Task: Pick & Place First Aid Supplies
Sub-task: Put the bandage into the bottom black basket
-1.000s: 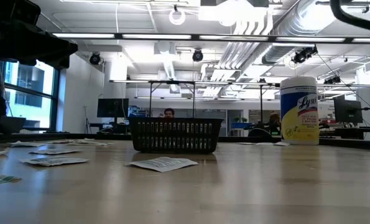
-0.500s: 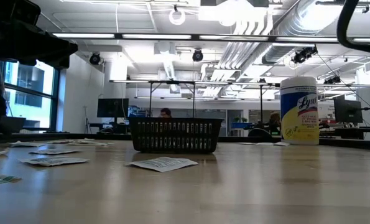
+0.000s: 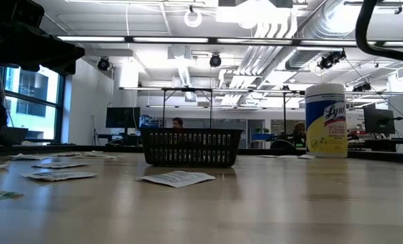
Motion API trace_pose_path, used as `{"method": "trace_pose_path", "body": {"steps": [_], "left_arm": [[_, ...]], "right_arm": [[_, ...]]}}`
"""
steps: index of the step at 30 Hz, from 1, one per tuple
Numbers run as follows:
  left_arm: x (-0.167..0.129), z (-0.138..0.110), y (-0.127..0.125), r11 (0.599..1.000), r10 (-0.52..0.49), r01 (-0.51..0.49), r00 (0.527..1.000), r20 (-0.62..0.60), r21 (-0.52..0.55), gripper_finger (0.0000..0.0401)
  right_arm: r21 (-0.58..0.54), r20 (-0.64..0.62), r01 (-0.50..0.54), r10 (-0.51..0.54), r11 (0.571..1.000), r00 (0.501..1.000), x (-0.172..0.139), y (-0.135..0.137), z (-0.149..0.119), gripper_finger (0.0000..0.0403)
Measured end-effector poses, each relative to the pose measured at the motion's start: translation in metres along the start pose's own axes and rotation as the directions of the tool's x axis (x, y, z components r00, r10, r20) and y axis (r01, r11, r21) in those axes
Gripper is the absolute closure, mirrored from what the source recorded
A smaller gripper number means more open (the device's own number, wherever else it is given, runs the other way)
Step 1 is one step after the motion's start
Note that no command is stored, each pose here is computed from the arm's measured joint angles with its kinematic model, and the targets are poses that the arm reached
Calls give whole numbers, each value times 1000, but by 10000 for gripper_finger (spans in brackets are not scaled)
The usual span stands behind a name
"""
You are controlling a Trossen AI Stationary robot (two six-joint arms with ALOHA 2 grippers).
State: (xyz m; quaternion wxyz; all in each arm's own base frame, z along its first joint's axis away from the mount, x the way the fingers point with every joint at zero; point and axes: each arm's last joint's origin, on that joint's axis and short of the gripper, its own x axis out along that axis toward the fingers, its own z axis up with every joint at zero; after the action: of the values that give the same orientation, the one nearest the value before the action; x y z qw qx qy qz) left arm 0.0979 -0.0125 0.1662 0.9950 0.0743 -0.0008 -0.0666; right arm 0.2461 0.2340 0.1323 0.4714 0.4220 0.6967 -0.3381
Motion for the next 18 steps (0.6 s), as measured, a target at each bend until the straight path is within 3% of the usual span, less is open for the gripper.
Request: {"method": "trace_pose_path", "body": {"steps": [10, 18], "left_arm": [[0, 0, 0, 1000, 0, 0, 1000, 0, 0, 309], [0, 0, 0, 1000, 0, 0, 1000, 0, 0, 309]], "right_arm": [[-43, 5, -27, 27, 999, 1000, -6, 7, -4, 401], [-118, 145, -131, 147, 984, 978, -27, 23, -7, 401]]}}
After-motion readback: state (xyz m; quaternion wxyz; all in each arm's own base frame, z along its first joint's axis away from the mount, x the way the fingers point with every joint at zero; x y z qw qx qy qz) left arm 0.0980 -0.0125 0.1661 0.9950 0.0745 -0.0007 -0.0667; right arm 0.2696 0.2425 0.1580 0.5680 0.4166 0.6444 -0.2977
